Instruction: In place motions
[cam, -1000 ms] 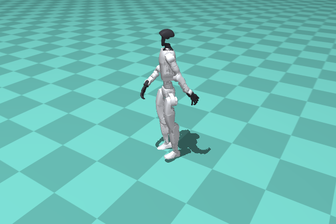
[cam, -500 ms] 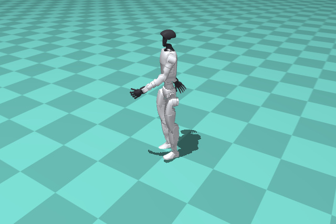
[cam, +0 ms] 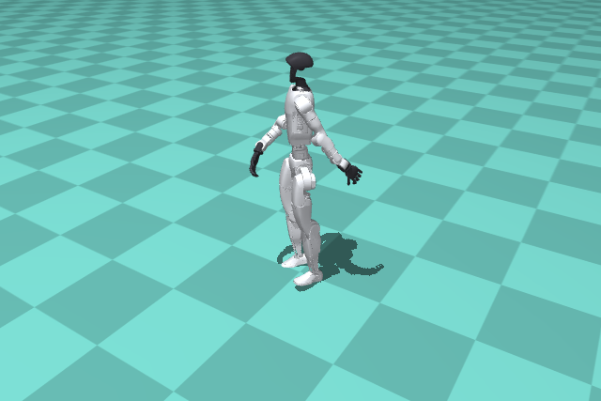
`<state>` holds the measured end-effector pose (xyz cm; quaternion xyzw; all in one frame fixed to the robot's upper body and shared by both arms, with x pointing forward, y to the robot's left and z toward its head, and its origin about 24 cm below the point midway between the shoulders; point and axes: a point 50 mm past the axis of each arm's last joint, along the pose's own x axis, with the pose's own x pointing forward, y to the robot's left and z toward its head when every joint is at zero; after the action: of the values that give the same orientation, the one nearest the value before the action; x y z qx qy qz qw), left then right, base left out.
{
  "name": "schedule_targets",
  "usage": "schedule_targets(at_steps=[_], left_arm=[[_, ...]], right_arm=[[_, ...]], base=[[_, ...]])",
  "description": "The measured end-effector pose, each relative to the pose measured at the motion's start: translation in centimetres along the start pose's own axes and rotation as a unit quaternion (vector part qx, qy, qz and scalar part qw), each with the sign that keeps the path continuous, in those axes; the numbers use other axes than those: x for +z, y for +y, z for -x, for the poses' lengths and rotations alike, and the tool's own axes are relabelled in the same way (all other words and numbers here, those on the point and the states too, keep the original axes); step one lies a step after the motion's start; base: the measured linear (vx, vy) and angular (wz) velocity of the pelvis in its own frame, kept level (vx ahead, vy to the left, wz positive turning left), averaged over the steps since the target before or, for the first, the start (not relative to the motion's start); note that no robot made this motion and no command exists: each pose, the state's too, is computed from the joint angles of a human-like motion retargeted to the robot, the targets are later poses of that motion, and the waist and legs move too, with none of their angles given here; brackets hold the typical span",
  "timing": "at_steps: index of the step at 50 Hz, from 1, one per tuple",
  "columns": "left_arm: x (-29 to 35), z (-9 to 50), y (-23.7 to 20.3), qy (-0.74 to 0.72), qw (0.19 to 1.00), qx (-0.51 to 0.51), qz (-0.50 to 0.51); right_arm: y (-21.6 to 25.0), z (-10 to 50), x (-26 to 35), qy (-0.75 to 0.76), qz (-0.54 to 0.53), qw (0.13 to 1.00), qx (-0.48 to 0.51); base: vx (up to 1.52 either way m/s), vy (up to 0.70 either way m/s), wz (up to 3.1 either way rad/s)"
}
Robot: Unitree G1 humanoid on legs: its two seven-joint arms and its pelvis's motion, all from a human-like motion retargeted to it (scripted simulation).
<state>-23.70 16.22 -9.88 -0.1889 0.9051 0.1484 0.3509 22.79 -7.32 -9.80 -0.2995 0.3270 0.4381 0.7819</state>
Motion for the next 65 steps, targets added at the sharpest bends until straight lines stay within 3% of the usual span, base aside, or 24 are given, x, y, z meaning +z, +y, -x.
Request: schedule_targets(at_steps=[3,7,10,14,17,22,25,30,35,40,45,50,54,58,62,65], left_arm=[[0.3,0.1,-0.2,0.004,1.000,-0.002,0.021],[5.8,1.9,-1.4,-0.065,0.997,0.008,-0.047],[11.9,4.9,-3.7,-0.148,0.981,0.030,-0.124],[20.1,11.6,-8.8,-0.272,0.934,0.025,-0.229],[24.4,17.6,-14.0,-0.370,0.877,-0.006,-0.305],[27.1,27.6,-22.3,-0.539,0.738,-0.065,-0.400],[26.8,32.6,-25.5,-0.623,0.651,-0.086,-0.425],[26.3,36.0,-26.3,-0.705,0.565,-0.068,-0.424],[27.2,31.5,-23.3,-0.669,0.602,0.011,-0.435],[25.8,20.2,-16.8,-0.465,0.756,0.075,-0.454],[17.6,9.2,-8.8,-0.208,0.925,0.072,-0.309],[8.8,3.0,-4.1,-0.099,0.988,-0.004,-0.115],[4.6,1.2,-1.8,-0.060,0.997,0.003,-0.048],[3.1,0.8,-0.7,-0.037,0.999,0.029,-0.018],[6.3,2.1,-1.8,-0.066,0.997,0.022,-0.038],[11.2,4.6,-3.8,-0.120,0.987,0.015,-0.107]], right_arm=[[0.5,0.3,-1.1,0.003,0.007,1.000,-0.002],[3.2,1.0,-6.8,0.100,-0.019,0.995,-0.001],[7.3,3.2,-13.1,0.242,-0.079,0.966,0.040],[15.0,9.3,-19.8,0.431,-0.226,0.861,0.145],[20.3,13.9,-22.0,0.500,-0.334,0.779,0.177],[26.4,18.7,-23.1,0.557,-0.429,0.699,0.131],[27.9,20.0,-23.2,0.572,-0.455,0.674,0.111],[27.1,19.4,-23.1,0.572,-0.485,0.654,0.096],[22.3,14.3,-21.9,0.509,-0.473,0.717,0.057],[14.0,7.1,-18.0,0.375,-0.332,0.864,0.053],[5.4,1.6,-10.0,0.195,-0.150,0.969,0.020],[0.4,0.1,-2.3,0.040,-0.042,0.998,-0.027],[-0.5,0.5,-0.9,-0.008,-0.015,0.998,-0.052],[1.0,0.9,-4.1,0.034,-0.033,0.997,-0.057],[5.3,2.3,-10.8,0.175,-0.103,0.979,-0.008],[10.4,5.3,-16.4,0.306,-0.193,0.931,0.046]], base=[[0.02,-0.06,0.16],[0.03,-0.02,0.23],[0.04,0.02,0.32],[0.04,0.03,0.59],[0.04,0.00,0.66],[0.02,0.00,0.31],[0.00,0.00,0.00],[0.01,0.06,-0.18],[0.00,0.09,-0.20],[0.00,0.03,-0.10],[-0.02,-0.02,-0.29],[-0.02,-0.02,-0.29],[0.00,0.00,0.00],[0.01,-0.02,0.10],[0.01,-0.01,0.16],[0.02,0.01,0.07]])
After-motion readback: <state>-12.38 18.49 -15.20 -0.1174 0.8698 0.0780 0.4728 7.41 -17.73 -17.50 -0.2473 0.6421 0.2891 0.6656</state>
